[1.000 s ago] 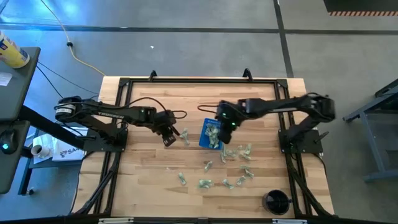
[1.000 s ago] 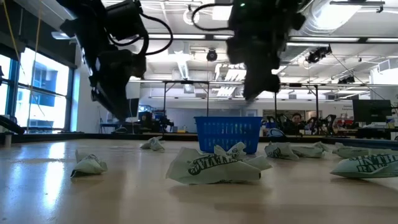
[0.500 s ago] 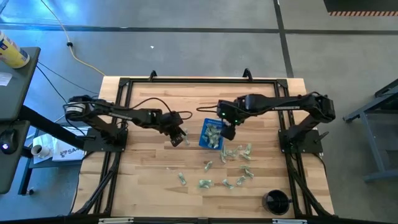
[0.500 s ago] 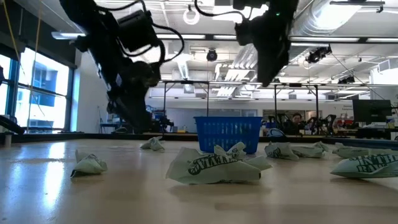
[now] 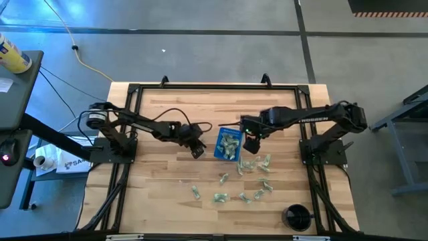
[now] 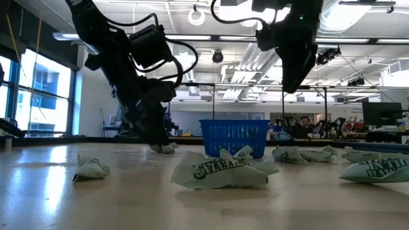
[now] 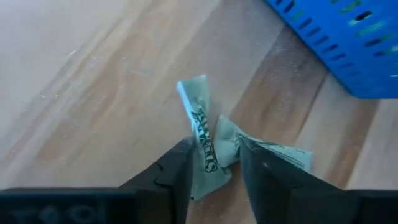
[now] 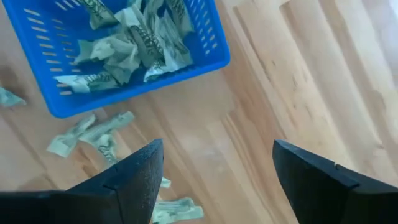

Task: Pick and place Stevia / Truvia into bins
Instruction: Put the stevia packet into the blue basket

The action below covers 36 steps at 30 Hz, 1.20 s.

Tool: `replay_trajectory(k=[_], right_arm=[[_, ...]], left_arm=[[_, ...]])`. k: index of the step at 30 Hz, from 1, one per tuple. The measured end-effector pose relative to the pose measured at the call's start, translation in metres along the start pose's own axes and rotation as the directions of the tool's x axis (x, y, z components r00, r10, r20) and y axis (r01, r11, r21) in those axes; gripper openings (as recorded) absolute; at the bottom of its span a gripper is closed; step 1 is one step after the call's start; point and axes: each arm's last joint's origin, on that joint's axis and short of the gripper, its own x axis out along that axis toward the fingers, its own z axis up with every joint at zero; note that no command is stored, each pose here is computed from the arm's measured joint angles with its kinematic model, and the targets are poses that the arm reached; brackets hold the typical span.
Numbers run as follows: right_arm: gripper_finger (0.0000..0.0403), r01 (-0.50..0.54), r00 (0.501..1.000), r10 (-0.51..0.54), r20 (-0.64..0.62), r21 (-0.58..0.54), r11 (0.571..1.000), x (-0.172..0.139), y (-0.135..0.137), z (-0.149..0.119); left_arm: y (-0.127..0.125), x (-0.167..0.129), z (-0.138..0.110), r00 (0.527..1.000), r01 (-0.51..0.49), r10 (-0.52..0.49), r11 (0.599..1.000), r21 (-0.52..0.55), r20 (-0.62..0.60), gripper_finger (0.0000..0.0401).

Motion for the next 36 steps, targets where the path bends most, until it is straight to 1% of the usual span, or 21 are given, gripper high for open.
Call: replay_trajectory(k=[3, 5, 8, 9, 12, 16, 19, 21, 22, 24, 28, 29, 31, 34, 36], right_arm=[[0.0289, 0.023, 1.0, -0.022, 0.016, -0.044, 0.999, -0.002, 0.005, -0.004], [0.0288, 0.036, 0.999, -0.034, 0.024, -0.067, 0.997, -0.005, 0.008, -0.007], [0.0284, 0.043, 0.999, -0.04, 0.025, -0.086, 0.995, -0.01, 0.01, -0.012], [0.0282, 0.046, 0.999, -0.044, 0.027, -0.088, 0.995, -0.012, 0.01, -0.013], [0.0275, 0.058, 0.998, -0.055, 0.043, -0.077, 0.995, -0.019, 0.009, -0.018], [0.0266, 0.079, 0.995, -0.075, 0.066, -0.055, 0.995, -0.03, 0.005, -0.024], [0.0261, 0.096, 0.992, -0.093, 0.085, -0.035, 0.995, -0.039, 0.001, -0.03], [0.0259, 0.107, 0.989, -0.104, 0.101, -0.023, 0.994, -0.045, -0.002, -0.034], [0.0259, 0.113, 0.988, -0.11, 0.109, -0.017, 0.993, -0.047, -0.002, -0.035], [0.0259, 0.116, 0.985, -0.114, 0.126, -0.007, 0.993, -0.052, -0.003, -0.038], [0.0259, 0.118, 0.982, -0.116, 0.147, -0.005, 0.993, -0.056, -0.003, -0.041], [0.0259, 0.121, 0.982, -0.119, 0.149, -0.008, 0.993, -0.056, -0.003, -0.041], [0.0259, 0.122, 0.982, -0.118, 0.15, -0.02, 0.992, -0.056, -0.002, -0.041], [0.0259, 0.124, 0.982, -0.118, 0.149, -0.027, 0.992, -0.056, -0.002, -0.041], [0.0259, 0.123, 0.982, -0.118, 0.148, -0.028, 0.992, -0.056, -0.002, -0.041]], left_arm=[[0.001, 0.001, 0.001, 0.999, -0.04, 0.04, 0.999, 0.015, 0.024, 0.0123], [0.0, 0.0, 0.006, 0.997, -0.066, 0.065, 0.997, 0.034, 0.047, 0.0088], [-0.005, -0.005, 0.017, 0.997, -0.067, 0.064, 0.996, 0.066, 0.051, 0.0035], [-0.009, -0.007, 0.023, 0.997, -0.055, 0.051, 0.996, 0.073, 0.056, 0.0027], [-0.023, -0.025, 0.051, 0.996, -0.026, 0.019, 0.996, 0.08, 0.091, 0.0028], [-0.037, -0.048, 0.08, 0.998, -0.02, 0.012, 0.988, 0.151, 0.054, 0.0046], [-0.047, -0.065, 0.101, 0.995, 0.003, -0.022, 0.981, 0.194, 0.096, 0.0043], [-0.046, -0.068, 0.101, 0.997, -0.024, 0.007, 0.974, 0.226, 0.079, 0.0029], [-0.044, -0.067, 0.098, 0.998, -0.046, 0.033, 0.969, 0.245, 0.055, 0.0028], [-0.036, -0.063, 0.088, 0.996, -0.081, 0.09, 0.961, 0.265, -0.022, 0.0028], [-0.021, -0.052, 0.061, 0.973, -0.087, 0.138, 0.962, 0.259, -0.184, 0.0028], [-0.02, -0.05, 0.056, 0.969, -0.082, 0.136, 0.964, 0.252, -0.204, 0.0032], [-0.019, -0.048, 0.052, 0.966, -0.062, 0.119, 0.969, 0.238, -0.23, 0.0057], [-0.019, -0.049, 0.052, 0.962, -0.045, 0.101, 0.975, 0.217, -0.253, 0.0127], [-0.021, -0.051, 0.055, 0.966, -0.04, 0.084, 0.982, 0.183, -0.244, 0.0177]])
